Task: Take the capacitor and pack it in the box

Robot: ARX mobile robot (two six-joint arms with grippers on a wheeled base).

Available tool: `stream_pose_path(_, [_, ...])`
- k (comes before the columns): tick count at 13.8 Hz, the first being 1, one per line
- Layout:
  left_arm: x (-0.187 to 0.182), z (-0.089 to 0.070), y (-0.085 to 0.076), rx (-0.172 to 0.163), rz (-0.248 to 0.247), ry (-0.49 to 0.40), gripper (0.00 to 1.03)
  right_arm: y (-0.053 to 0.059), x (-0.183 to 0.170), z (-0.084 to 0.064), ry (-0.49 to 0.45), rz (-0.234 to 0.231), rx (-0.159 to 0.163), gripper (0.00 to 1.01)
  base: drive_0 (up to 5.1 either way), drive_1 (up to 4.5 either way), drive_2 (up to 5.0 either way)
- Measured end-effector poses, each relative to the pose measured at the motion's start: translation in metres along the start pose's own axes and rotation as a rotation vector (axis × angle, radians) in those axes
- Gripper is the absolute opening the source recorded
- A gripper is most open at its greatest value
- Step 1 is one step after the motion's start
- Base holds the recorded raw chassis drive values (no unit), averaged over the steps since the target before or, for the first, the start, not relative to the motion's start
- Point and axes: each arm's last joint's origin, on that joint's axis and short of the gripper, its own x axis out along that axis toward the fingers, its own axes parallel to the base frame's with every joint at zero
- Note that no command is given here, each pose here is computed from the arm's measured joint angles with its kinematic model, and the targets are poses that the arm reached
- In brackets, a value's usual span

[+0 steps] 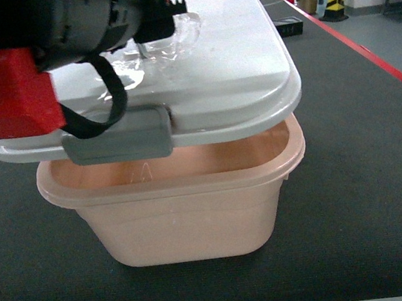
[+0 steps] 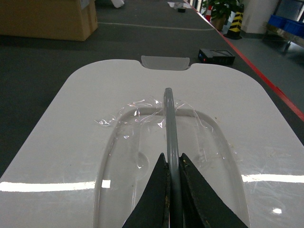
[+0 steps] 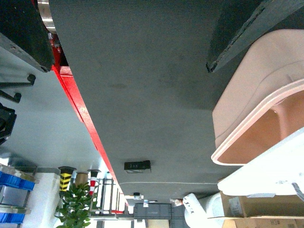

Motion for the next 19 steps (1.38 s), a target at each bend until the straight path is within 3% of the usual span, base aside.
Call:
stream_pose_path(6, [0.019, -0.022, -0.011, 0.047, 0.054, 0.073, 0.02, 0.0, 0.0, 0.0, 0.0, 0.0, 0.0, 0.98, 0.0, 0.0, 0.0])
stream_pose_path(9, [0.02, -0.028, -0.013, 0.044, 0.051, 0.092, 0.02, 0.0, 0.0, 0.0, 0.0, 0.0, 0.0, 0.98, 0.0, 0.0, 0.0])
stream_pose_path(12, [0.023, -0.031, -0.01, 0.019, 0.035, 0.094, 0.02, 0.0, 0.0, 0.0, 0.0, 0.0, 0.0, 0.98, 0.0, 0.0, 0.0])
stream_pose_path(13, [0.022, -0.034, -0.009, 0.019, 0.028, 0.103, 0.06, 0.0, 0.0, 0.0, 0.0, 0.0, 0.0, 0.98, 0.0, 0.0, 0.0])
stream_pose_path(15, [0.021, -0.035, -0.009, 0.016, 0.018, 0.098, 0.33, 0.0, 0.0, 0.0, 0.0, 0.0, 0.0, 0.98, 0.0, 0.0, 0.0])
stream_pose_path(19, [0.022, -0.023, -0.005, -0.005, -0.01, -0.025, 0.78, 0.0, 0.0, 0.0, 0.0, 0.0, 0.0, 0.98, 0.0, 0.0, 0.0])
